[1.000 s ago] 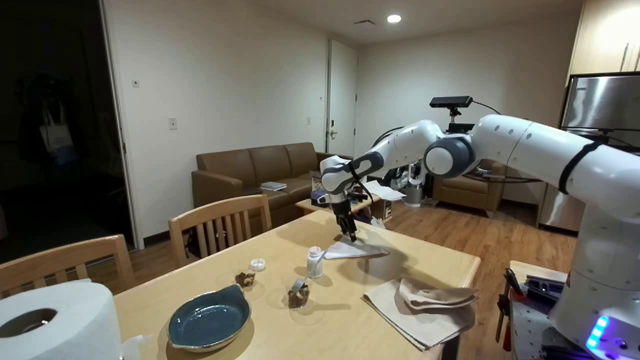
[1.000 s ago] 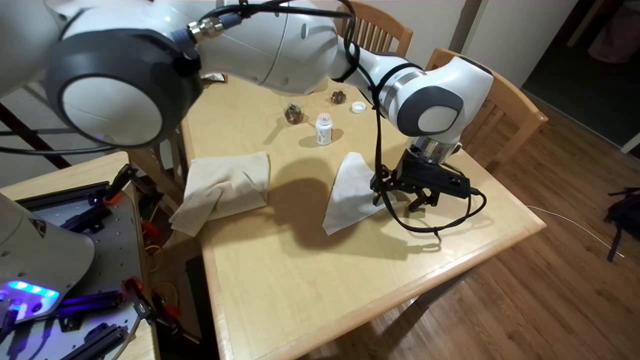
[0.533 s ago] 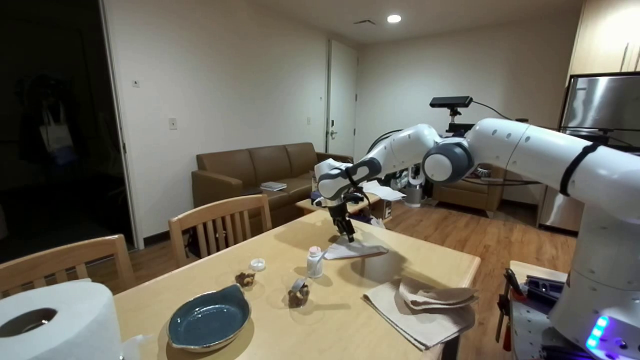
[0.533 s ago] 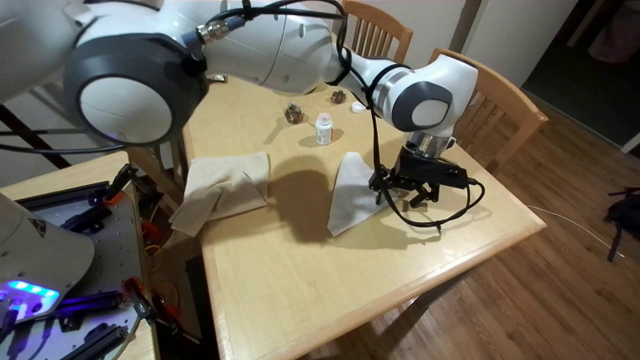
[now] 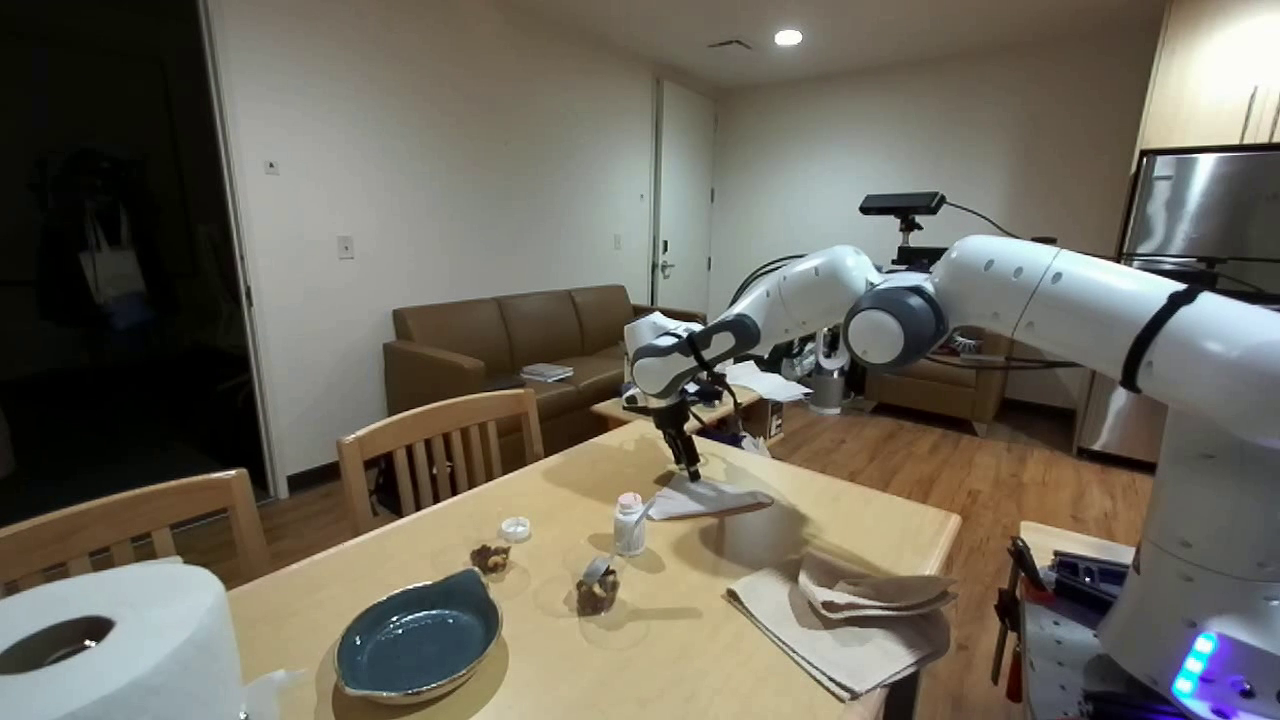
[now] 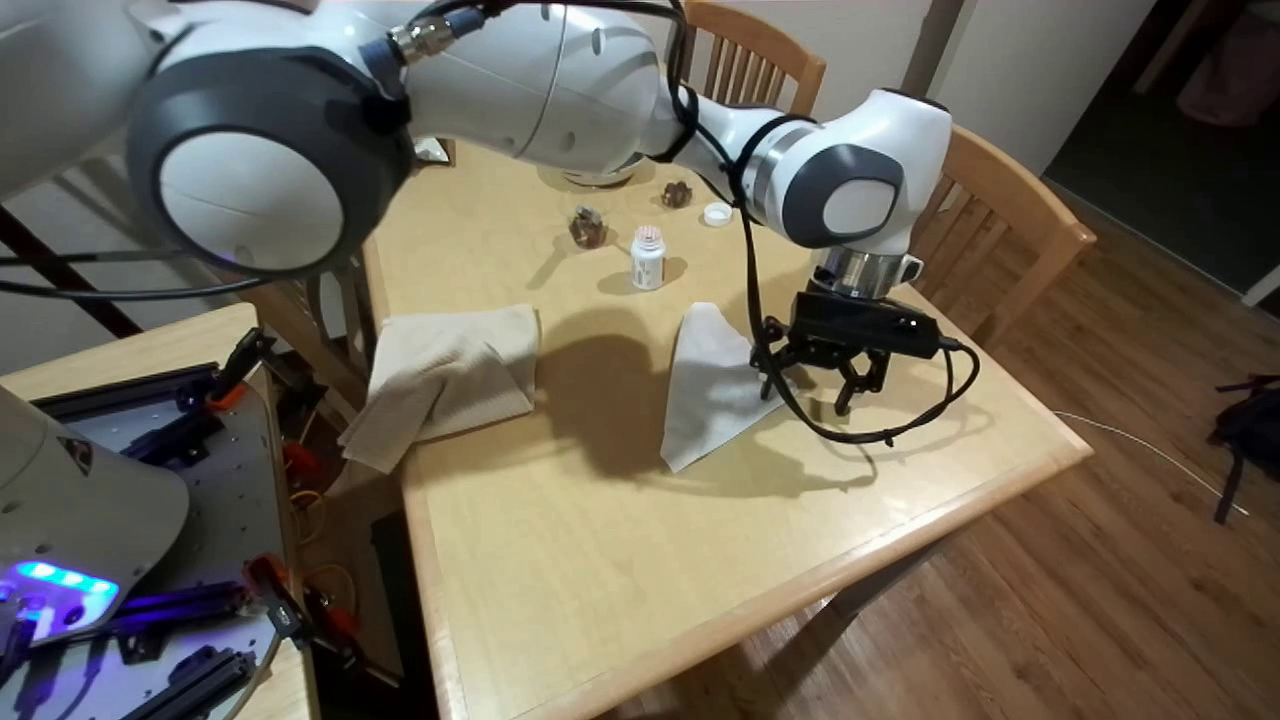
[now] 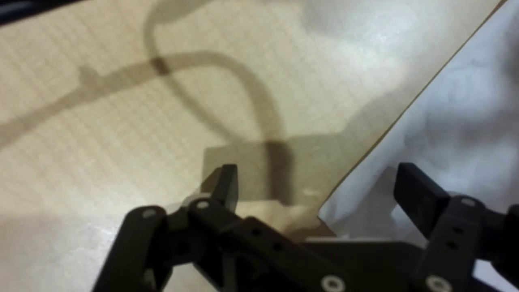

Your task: Unfold tissue square on the right side of the table

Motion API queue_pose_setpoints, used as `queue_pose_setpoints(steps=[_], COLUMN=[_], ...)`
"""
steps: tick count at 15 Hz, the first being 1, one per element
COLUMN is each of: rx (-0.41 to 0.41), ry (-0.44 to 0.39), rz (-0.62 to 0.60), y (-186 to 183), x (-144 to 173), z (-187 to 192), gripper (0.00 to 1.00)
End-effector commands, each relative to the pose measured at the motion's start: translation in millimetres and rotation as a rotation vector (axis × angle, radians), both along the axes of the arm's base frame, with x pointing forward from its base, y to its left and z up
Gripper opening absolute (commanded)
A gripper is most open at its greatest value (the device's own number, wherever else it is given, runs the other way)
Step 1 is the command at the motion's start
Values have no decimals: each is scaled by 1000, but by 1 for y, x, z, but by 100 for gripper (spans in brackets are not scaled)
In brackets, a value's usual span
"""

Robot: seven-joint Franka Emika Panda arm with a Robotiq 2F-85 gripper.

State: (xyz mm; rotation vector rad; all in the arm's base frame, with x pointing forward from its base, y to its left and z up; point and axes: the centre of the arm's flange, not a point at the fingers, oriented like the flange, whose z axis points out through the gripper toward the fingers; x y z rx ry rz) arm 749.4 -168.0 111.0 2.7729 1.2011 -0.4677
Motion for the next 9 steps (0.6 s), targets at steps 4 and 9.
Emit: queue_pose_setpoints(steps=[4, 9], rx=[40, 60], ry=[-29, -57], rz=[16, 83], y=[13, 39], x=[-3, -1], z=[4, 7], gripper=[100, 100])
